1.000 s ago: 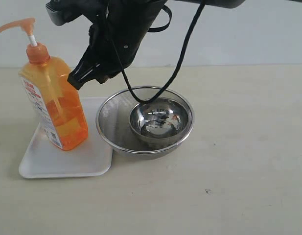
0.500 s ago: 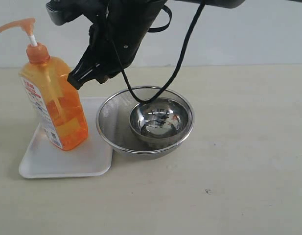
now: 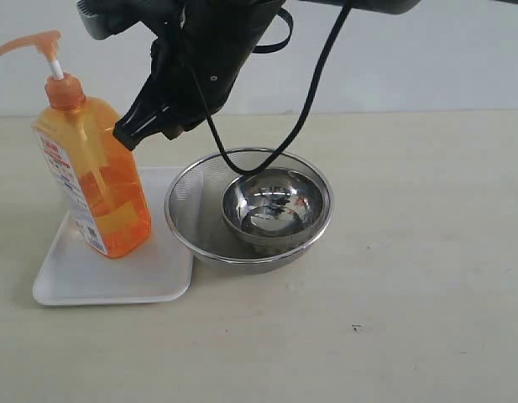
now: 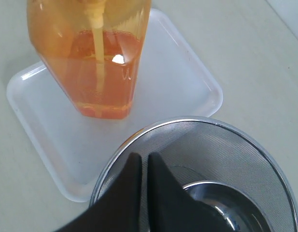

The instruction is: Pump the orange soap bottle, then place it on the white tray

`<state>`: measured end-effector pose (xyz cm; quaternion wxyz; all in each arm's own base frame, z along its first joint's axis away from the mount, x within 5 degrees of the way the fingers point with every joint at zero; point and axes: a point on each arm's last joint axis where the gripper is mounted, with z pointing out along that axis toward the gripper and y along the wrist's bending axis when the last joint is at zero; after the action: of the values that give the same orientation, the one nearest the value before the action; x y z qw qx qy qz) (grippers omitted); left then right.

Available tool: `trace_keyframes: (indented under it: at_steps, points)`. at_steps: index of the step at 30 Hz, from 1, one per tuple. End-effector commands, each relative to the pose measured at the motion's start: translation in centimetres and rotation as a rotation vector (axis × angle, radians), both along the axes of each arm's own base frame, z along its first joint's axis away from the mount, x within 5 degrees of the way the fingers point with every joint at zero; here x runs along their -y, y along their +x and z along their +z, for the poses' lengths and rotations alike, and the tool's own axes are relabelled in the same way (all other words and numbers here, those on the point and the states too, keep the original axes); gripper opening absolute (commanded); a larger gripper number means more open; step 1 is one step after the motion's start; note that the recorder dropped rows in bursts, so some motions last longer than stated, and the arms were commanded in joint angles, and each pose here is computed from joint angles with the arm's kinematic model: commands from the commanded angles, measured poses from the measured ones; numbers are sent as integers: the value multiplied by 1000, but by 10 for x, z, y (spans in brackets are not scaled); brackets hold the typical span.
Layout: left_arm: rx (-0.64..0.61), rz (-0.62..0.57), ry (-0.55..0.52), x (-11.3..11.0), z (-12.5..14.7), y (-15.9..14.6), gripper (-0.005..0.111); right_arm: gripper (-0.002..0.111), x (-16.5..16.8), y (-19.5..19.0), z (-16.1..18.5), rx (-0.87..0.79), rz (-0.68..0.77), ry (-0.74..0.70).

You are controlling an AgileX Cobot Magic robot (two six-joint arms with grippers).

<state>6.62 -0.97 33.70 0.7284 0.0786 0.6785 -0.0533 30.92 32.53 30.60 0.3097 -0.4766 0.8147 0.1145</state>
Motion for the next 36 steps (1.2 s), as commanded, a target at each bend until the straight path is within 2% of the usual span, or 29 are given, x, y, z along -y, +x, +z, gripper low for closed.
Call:
trace_keyframes:
  at_steps: [1,5,16,24,30,36]
  points:
    - [6,1,-51,2,-18,5,5,0,2,0,8,19,-3,21]
    - [-10,12,-97,2,-37,8,5,0,2,0,8,19,-3,21]
    - [16,71,-227,-5,-86,-9,5,0,2,0,8,19,-3,21]
    - [-29,81,-239,-5,-104,-9,5,0,2,0,8,19,-3,21]
    - [-57,82,-260,-5,-127,-10,5,0,2,0,8,19,-3,21]
    - [-96,96,-271,-6,-131,-10,5,0,2,0,8,19,-3,21]
